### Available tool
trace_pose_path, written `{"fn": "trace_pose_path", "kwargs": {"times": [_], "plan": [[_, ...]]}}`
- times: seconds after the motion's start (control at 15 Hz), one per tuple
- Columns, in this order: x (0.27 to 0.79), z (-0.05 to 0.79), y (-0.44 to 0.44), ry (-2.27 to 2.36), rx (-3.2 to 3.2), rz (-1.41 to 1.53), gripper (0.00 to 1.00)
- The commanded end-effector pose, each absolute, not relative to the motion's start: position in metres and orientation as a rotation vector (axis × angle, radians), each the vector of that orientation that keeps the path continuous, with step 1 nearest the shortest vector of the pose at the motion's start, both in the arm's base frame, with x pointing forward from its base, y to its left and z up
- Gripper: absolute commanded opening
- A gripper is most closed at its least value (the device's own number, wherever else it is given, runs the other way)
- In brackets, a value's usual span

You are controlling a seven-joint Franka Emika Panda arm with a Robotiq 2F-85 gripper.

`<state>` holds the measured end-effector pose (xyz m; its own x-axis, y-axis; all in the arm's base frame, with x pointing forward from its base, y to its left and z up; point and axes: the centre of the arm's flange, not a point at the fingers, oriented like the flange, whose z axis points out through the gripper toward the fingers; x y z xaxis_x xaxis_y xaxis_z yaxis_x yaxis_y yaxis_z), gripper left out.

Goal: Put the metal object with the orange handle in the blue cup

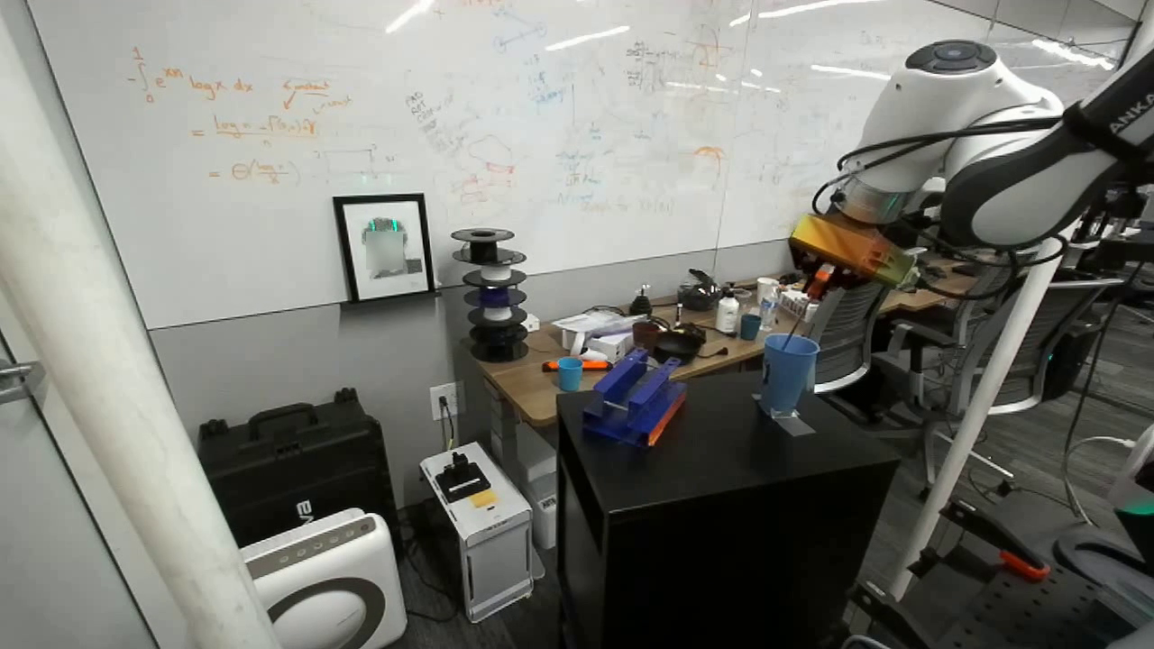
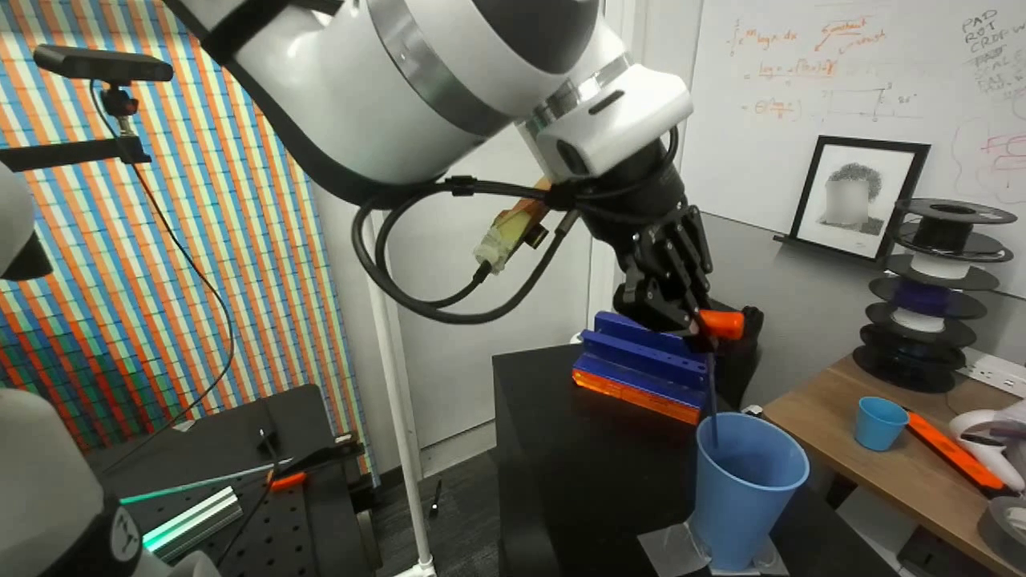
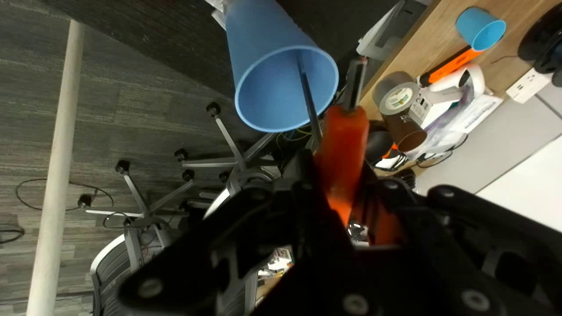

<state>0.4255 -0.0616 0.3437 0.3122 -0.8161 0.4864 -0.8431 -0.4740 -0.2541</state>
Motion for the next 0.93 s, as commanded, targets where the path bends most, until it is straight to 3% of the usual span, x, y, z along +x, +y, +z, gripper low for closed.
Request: {"fn": "trace_pose_path", "kwargs": {"times": [0.0,0.27,0.33,0.4,0.53,0.87], "plan": [[0.433,0.313,-0.067,-1.622,2.55,0.83,0.1],[0.435,0.291,-0.075,-1.672,2.59,0.739,0.11],[0.435,0.288,-0.077,-1.688,2.595,0.728,0.15],[0.434,0.29,-0.079,-1.711,2.598,0.727,0.46],[0.432,0.299,-0.084,-1.755,2.61,0.737,0.54],[0.417,0.353,-0.081,-1.716,2.764,0.867,0.92]]}}
